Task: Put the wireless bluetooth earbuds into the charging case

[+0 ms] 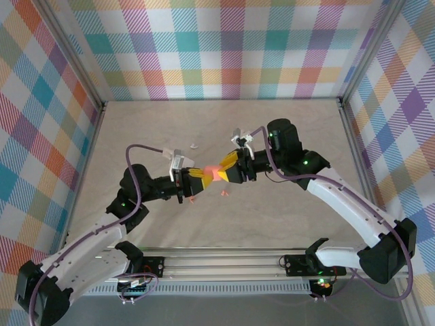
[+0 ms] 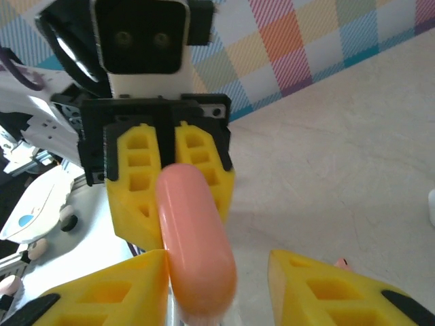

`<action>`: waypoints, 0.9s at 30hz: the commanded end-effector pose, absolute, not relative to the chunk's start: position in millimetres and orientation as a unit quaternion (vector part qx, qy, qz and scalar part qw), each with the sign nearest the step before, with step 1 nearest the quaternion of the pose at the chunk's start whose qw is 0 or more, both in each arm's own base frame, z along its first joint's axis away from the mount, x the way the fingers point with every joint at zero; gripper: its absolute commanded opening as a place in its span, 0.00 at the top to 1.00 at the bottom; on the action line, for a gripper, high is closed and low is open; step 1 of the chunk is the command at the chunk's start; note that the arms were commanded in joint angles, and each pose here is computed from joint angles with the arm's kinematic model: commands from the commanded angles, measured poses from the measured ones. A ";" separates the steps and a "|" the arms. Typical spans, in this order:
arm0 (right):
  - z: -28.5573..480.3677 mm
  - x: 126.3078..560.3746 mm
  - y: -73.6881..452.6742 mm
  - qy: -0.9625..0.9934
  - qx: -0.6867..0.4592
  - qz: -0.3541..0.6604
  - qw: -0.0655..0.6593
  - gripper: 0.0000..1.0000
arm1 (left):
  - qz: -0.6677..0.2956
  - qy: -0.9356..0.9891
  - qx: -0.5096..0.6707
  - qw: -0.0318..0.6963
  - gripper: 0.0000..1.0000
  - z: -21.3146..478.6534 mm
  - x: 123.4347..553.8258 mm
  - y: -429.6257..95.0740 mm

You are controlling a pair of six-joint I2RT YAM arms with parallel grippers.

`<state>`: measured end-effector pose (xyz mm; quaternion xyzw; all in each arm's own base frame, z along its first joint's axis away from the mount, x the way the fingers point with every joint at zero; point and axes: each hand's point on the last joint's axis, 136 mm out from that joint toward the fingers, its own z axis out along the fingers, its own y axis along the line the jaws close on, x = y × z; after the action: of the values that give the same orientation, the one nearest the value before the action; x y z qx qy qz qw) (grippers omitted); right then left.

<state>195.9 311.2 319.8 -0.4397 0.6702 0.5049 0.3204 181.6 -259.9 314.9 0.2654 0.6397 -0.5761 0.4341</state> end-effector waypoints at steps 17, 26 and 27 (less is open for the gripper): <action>312.9 205.7 324.4 0.679 -0.430 0.520 0.289 0.53 | -0.542 0.590 0.364 0.475 1.00 320.9 155.4 -258.4; 296.1 230.1 320.6 0.726 -0.399 0.467 0.308 0.52 | -0.502 0.612 0.394 0.466 1.00 304.6 151.9 -262.1; 295.4 231.3 320.9 0.728 -0.397 0.466 0.307 0.52 | -0.502 0.610 0.391 0.472 1.00 304.0 152.2 -261.2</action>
<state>214.0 322.1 298.4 -0.4154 0.7084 0.4904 0.2919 164.5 -260.8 288.6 0.3585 0.6490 -0.5016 0.4457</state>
